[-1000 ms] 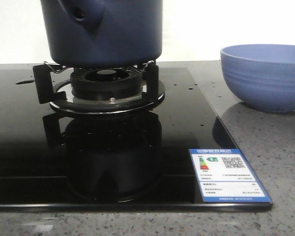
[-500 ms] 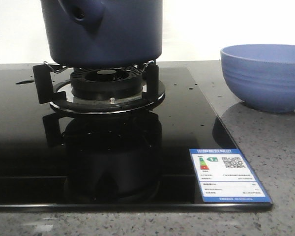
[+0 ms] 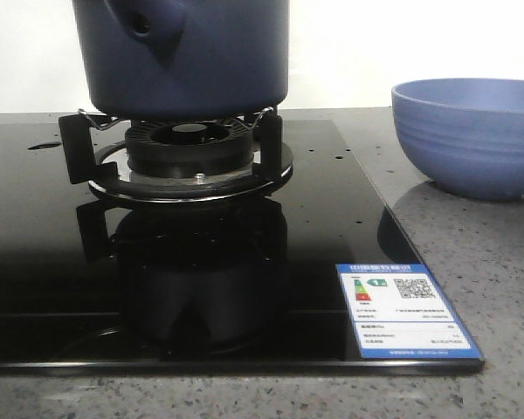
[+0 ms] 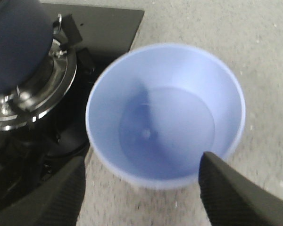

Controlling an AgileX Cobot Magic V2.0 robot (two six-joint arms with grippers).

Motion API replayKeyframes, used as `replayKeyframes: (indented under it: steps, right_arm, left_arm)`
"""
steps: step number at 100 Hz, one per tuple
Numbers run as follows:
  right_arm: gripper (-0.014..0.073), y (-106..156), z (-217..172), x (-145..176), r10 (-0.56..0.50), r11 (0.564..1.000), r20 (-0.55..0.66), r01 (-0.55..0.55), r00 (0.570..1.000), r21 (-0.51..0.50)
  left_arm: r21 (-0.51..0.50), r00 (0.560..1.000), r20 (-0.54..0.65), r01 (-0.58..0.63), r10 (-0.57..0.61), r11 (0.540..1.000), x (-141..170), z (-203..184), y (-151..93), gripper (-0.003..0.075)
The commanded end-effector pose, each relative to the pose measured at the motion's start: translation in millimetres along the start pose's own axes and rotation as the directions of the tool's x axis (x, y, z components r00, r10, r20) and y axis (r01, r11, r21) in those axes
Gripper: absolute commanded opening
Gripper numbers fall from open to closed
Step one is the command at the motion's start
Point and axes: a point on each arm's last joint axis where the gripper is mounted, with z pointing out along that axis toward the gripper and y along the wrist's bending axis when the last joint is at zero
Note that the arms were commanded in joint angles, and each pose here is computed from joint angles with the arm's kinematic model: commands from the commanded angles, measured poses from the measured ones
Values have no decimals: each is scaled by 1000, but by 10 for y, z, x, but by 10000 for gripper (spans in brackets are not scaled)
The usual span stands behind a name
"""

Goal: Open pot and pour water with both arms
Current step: 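Lift the water bowl with the right gripper and carry it over the pot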

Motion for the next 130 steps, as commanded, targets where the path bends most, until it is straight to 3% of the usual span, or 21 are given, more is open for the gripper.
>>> replayKeyframes:
  steps: [1,19,38,58,71,80,97,109,130]
  right_arm:
    - [460,-28,44,-313,12,1000,30,-12,999,19]
    - [460,-188,323,-664,2,993,-132,14,991,117]
    - [460,-408,668,-764,6,973,-305,65,952,223]
    - [460,-730,969,-615,123,963,-428,-2,895,271]
    - [454,-848,1093,-561,188,968,-442,-88,877,236]
    - [371,-867,1150,-543,203,971,-448,-122,871,204]
    - [80,-871,1226,-514,203,974,-468,-131,860,183]
    - [-66,-871,1243,-509,205,975,-471,-135,858,178]
    - [-64,-836,1241,-547,205,977,-457,-155,865,144]
  left_arm:
    - [-34,995,94,25,-21,999,-255,-243,43,388]
    - [-101,996,81,47,-38,994,-245,-440,274,388]
    - [-151,996,80,56,-45,987,-242,-548,395,388]
    - [-152,996,80,56,-45,987,-242,-549,396,388]
    - [-152,996,80,56,-45,987,-242,-549,396,388]
    - [-152,996,80,56,-45,987,-242,-549,396,388]
    - [-152,996,80,56,-45,987,-242,-549,396,388]
    - [-152,996,80,56,-45,987,-242,-549,396,388]
    - [-152,996,80,56,-45,987,-242,-549,396,388]
